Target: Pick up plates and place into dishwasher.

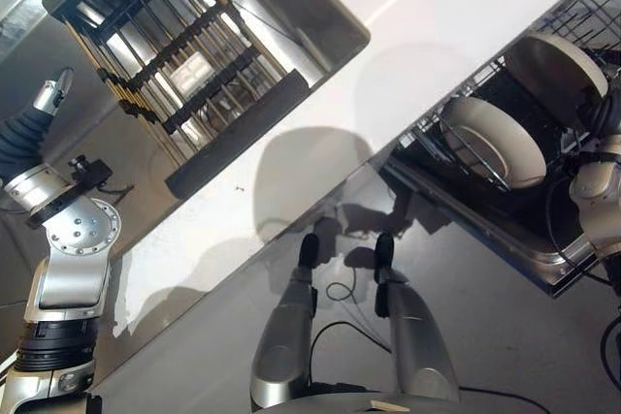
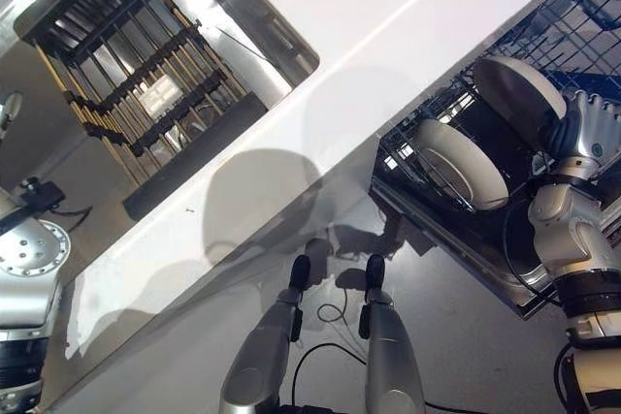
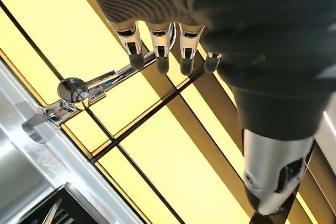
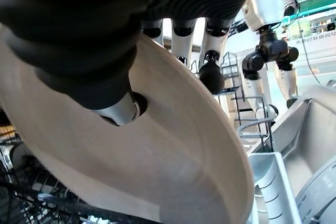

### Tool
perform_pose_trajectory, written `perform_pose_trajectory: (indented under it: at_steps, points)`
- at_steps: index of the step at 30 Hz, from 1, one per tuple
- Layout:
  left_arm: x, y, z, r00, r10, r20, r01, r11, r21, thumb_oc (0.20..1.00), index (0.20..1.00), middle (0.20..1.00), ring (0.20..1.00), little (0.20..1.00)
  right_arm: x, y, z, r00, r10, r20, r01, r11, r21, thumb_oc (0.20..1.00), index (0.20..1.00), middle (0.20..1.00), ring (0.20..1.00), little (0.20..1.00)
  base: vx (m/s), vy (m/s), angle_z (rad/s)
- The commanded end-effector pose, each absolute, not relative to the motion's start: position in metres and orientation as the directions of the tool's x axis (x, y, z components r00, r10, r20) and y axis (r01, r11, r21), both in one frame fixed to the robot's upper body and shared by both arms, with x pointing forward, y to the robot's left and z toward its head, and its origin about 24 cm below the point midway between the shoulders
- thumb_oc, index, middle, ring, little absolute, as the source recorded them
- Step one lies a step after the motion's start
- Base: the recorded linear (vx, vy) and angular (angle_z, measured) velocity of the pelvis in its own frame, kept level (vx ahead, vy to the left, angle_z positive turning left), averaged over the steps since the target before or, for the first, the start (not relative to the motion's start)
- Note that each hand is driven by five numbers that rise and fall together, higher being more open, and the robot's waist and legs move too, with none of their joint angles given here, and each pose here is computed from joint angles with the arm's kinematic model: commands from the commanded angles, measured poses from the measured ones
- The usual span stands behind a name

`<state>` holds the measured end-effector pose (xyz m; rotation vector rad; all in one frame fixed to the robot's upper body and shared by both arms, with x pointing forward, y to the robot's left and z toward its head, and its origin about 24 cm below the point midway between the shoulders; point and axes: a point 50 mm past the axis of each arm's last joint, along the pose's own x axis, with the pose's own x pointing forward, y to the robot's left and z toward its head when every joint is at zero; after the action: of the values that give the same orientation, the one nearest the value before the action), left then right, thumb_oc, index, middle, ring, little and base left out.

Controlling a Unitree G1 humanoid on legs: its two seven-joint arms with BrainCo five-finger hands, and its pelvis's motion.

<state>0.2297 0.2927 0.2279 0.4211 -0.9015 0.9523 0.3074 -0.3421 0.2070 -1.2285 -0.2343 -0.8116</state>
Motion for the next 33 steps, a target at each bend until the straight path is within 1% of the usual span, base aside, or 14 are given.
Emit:
perform_pose_trajectory:
  at_steps: [1,5,13,14,15,26,33]
  points:
    - [0.231,0.288,0.236,0.233,0.473,0.850,-0.837,0.543,-0.072,1.000,1.000,1.000,1.000,1.000,0.311,-0.351,0.217,0.717,-0.448,0.533,0.644,0.134,-0.753,0.200,0.200,0.200,0.200,0.200,-0.03,-0.029,0.00]
    - [0.233,0.284,0.239,0.233,0.464,0.855,-0.828,0.556,-0.077,1.000,1.000,1.000,1.000,1.000,0.317,-0.361,0.202,0.717,-0.543,0.438,0.626,0.225,-0.746,0.200,0.200,0.200,0.200,0.200,-0.04,-0.015,0.03]
    - [0.236,0.280,0.243,0.247,0.461,0.852,-0.817,0.572,-0.073,1.000,1.000,1.000,1.000,1.000,0.317,-0.369,0.189,0.698,-0.618,0.362,0.620,0.270,-0.737,0.200,0.200,0.200,0.200,0.200,-0.01,0.010,0.07]
    - [0.237,0.281,0.244,0.249,0.457,0.854,-0.815,0.575,-0.070,1.000,1.000,1.000,1.000,1.000,0.316,-0.371,0.188,0.693,-0.625,0.359,0.623,0.270,-0.734,0.576,0.576,0.576,0.576,0.576,0.00,0.000,0.00]
    - [0.237,0.280,0.245,0.250,0.454,0.855,-0.814,0.577,-0.069,1.000,1.000,1.000,1.000,1.000,0.315,-0.372,0.187,0.688,-0.631,0.359,0.629,0.272,-0.728,1.000,1.000,1.000,1.000,1.000,-0.03,-0.032,0.03]
    - [0.237,0.286,0.250,0.267,0.426,0.864,-0.823,0.567,-0.026,1.000,1.000,1.000,1.000,1.000,0.309,-0.368,0.190,0.660,-0.670,0.341,0.694,0.370,-0.617,1.000,1.000,1.000,1.000,1.000,-0.01,-0.010,0.01]
    - [0.238,0.290,0.239,0.315,0.439,0.841,-0.827,0.562,0.016,1.000,1.000,1.000,1.000,1.000,0.302,-0.354,0.193,0.631,-0.680,0.374,0.757,0.434,-0.489,1.000,1.000,1.000,1.000,1.000,-0.03,0.010,-0.03]
